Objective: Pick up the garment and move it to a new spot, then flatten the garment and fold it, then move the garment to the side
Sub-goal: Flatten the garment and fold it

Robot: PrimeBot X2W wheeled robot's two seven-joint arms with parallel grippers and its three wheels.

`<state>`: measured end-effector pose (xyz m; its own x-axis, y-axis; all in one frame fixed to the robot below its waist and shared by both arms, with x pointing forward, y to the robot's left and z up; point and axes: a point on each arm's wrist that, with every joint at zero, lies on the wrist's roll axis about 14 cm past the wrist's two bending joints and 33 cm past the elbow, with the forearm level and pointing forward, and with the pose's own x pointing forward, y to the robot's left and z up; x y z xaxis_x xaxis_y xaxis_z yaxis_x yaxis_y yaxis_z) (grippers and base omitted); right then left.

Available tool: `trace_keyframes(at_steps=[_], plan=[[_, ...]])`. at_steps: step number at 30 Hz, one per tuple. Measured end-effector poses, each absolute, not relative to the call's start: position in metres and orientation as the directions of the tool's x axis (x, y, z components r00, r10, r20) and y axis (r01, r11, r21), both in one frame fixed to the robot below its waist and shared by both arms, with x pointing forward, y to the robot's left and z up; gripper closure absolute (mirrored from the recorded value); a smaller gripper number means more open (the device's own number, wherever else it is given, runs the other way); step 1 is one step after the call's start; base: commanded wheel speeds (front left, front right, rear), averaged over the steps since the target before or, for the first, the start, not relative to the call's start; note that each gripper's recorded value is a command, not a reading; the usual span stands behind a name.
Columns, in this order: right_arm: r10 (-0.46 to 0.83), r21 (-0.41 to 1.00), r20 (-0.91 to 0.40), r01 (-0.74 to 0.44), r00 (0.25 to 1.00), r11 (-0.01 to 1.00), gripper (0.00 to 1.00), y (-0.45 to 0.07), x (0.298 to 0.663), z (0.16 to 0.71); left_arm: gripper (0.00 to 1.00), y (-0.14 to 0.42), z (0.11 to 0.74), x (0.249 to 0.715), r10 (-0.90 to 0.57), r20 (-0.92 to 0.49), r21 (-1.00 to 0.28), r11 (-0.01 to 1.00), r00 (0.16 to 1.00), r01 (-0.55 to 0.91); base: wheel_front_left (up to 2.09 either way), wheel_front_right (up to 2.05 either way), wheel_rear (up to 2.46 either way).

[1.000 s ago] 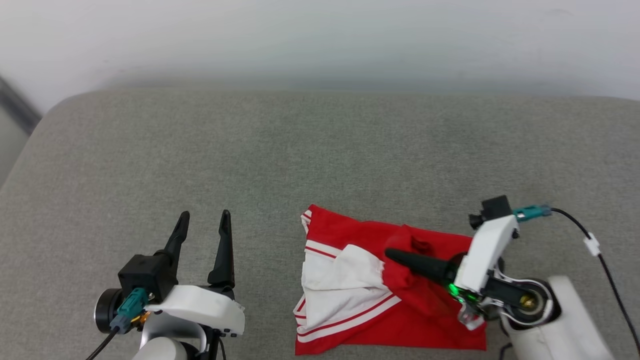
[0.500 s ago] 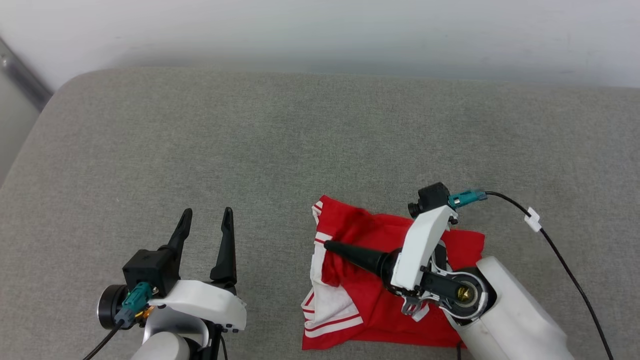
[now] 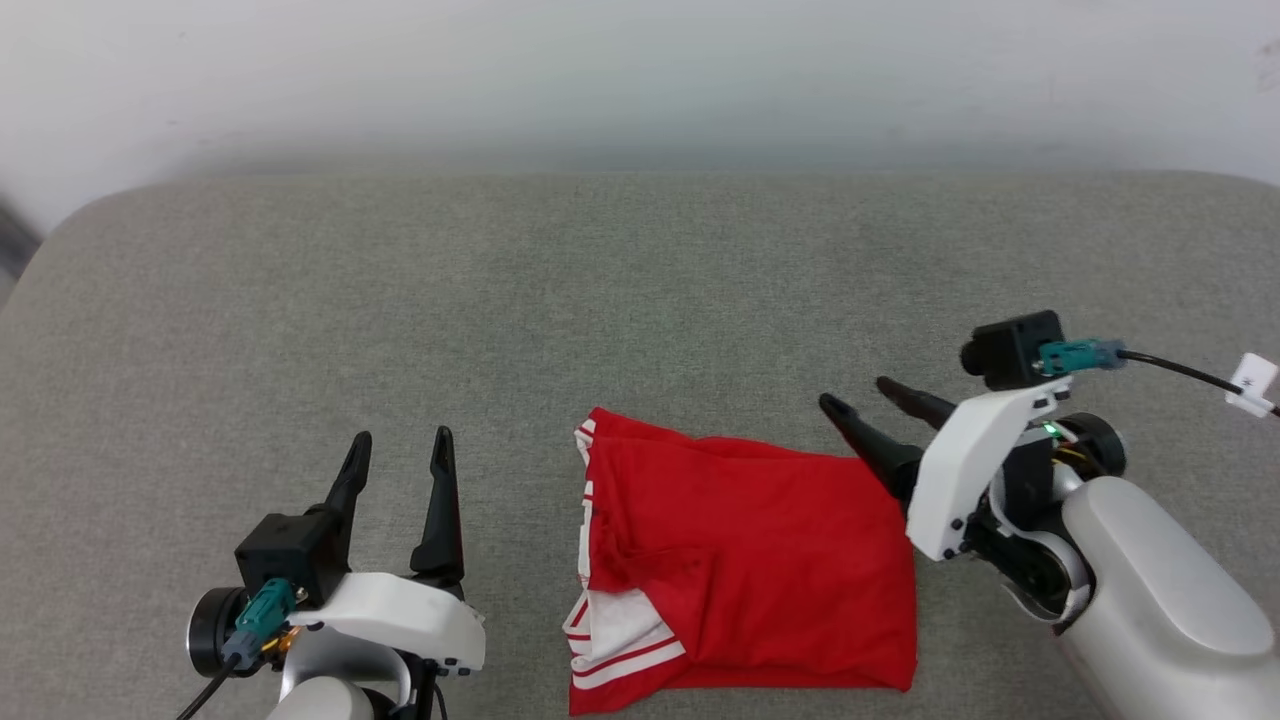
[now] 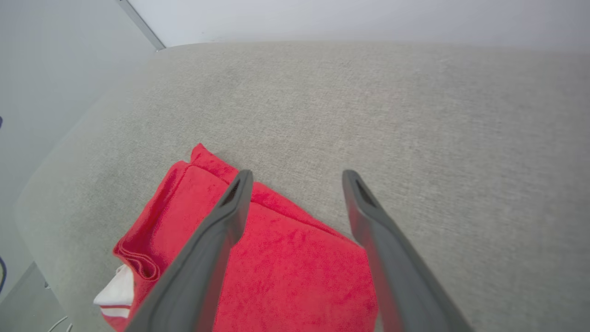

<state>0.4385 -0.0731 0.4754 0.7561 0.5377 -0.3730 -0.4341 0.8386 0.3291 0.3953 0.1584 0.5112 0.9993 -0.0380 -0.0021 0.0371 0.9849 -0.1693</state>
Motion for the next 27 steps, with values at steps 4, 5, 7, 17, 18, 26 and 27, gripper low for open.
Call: trace_keyframes(at_steps=[4,5,7,17,18,26,27], plan=[[0.388,0.215,-0.347,-0.33,0.854,0.919,0.0,-0.128,0.442,0.476,0.0,0.152,0.514,0.396,-0.053,0.009,-0.168,0.984,0.999,0.054,0.0,0.0,0.0],[0.347,0.188,-0.343,-0.299,0.873,0.936,0.0,-0.143,0.441,0.475,0.0,0.151,0.515,0.396,-0.057,0.01,-0.169,0.984,0.998,0.058,0.0,0.0,0.0],[0.27,0.15,-0.316,-0.234,0.91,0.961,0.0,-0.17,0.437,0.476,0.0,0.149,0.516,0.397,-0.062,0.016,-0.167,0.984,0.998,0.064,0.0,0.0,0.0],[0.055,0.075,-0.001,-0.055,0.998,0.996,0.0,-0.226,0.397,0.533,0.0,0.152,0.518,0.385,-0.062,0.024,-0.16,0.985,0.998,0.065,0.0,0.0,0.0],[0.053,0.078,0.025,-0.055,0.998,0.995,0.0,-0.224,0.392,0.539,0.0,0.152,0.52,0.384,-0.064,0.03,-0.157,0.985,0.998,0.068,0.0,0.0,0.0],[0.058,0.095,0.1,-0.068,0.993,0.993,0.0,-0.207,0.363,0.553,0.0,0.166,0.529,0.374,-0.044,0.064,-0.15,0.987,0.997,0.053,0.0,0.0,0.0],[0.059,0.098,0.097,-0.068,0.994,0.993,0.0,-0.206,0.36,0.552,0.0,0.17,0.529,0.373,-0.041,0.065,-0.148,0.988,0.997,0.051,0.0,0.0,0.0]])
